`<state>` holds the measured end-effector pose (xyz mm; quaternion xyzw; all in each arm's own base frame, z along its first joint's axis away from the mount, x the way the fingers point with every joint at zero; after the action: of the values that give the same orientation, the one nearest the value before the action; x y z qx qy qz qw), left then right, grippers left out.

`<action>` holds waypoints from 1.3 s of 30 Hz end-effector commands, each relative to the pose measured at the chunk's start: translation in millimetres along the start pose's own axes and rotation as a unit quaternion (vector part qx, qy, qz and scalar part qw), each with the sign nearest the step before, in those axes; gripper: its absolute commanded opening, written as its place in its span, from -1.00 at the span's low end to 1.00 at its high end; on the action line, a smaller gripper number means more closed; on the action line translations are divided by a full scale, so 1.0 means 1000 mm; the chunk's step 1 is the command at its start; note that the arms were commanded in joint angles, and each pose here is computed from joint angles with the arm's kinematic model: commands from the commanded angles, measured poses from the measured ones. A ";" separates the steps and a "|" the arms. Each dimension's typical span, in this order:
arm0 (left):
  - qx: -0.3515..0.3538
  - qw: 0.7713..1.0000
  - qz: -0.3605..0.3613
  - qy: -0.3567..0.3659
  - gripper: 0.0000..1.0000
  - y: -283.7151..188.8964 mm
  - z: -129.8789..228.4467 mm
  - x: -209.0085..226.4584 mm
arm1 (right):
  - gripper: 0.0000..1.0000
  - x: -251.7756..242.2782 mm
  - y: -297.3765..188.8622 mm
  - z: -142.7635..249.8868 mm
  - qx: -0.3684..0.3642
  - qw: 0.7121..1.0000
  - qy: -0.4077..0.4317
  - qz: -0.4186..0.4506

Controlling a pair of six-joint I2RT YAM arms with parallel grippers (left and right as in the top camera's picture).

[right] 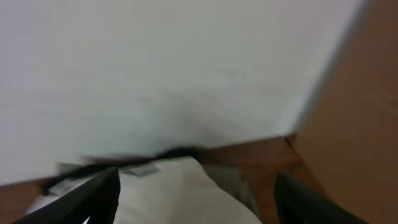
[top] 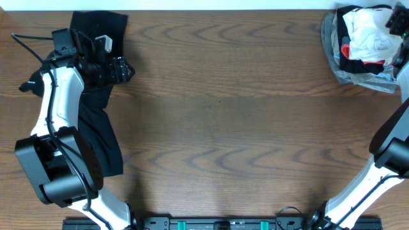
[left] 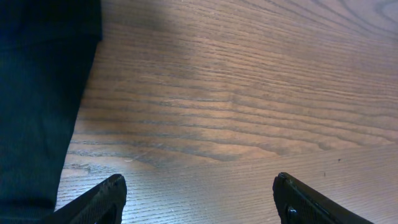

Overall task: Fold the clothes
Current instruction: 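Place the bundle on the clothes stack and press it down with the right gripper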

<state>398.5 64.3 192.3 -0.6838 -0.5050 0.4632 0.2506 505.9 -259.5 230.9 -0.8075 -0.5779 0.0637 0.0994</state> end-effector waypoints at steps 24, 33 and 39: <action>0.005 1.000 -0.006 -0.002 0.56 0.004 0.000 0.003 | 0.88 -0.001 -0.023 -0.033 -0.013 0.999 0.033 -0.008; 0.005 1.000 -0.006 -0.002 0.96 0.004 0.000 0.003 | 0.99 0.037 -0.192 -0.216 -0.226 0.972 -0.019 -0.062; 0.005 1.000 -0.006 -0.002 0.96 0.004 0.000 0.003 | 0.99 0.051 -0.286 -0.267 -0.317 0.946 -0.041 -0.060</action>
<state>398.6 64.3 192.3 -0.6837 -0.5052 0.4631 0.2506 318.6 -148.8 561.0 -0.7619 -0.6115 -0.0991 -0.1892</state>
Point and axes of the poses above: each gripper's point midway between its finger pads, its own y axis out along the fingers, its own x axis along the line the jaws close on, z = x × y, the point moved 9 cm from there along -y, back along the fingers, and after that the axes turned 3 degrees about y, right-handed, at the moved point
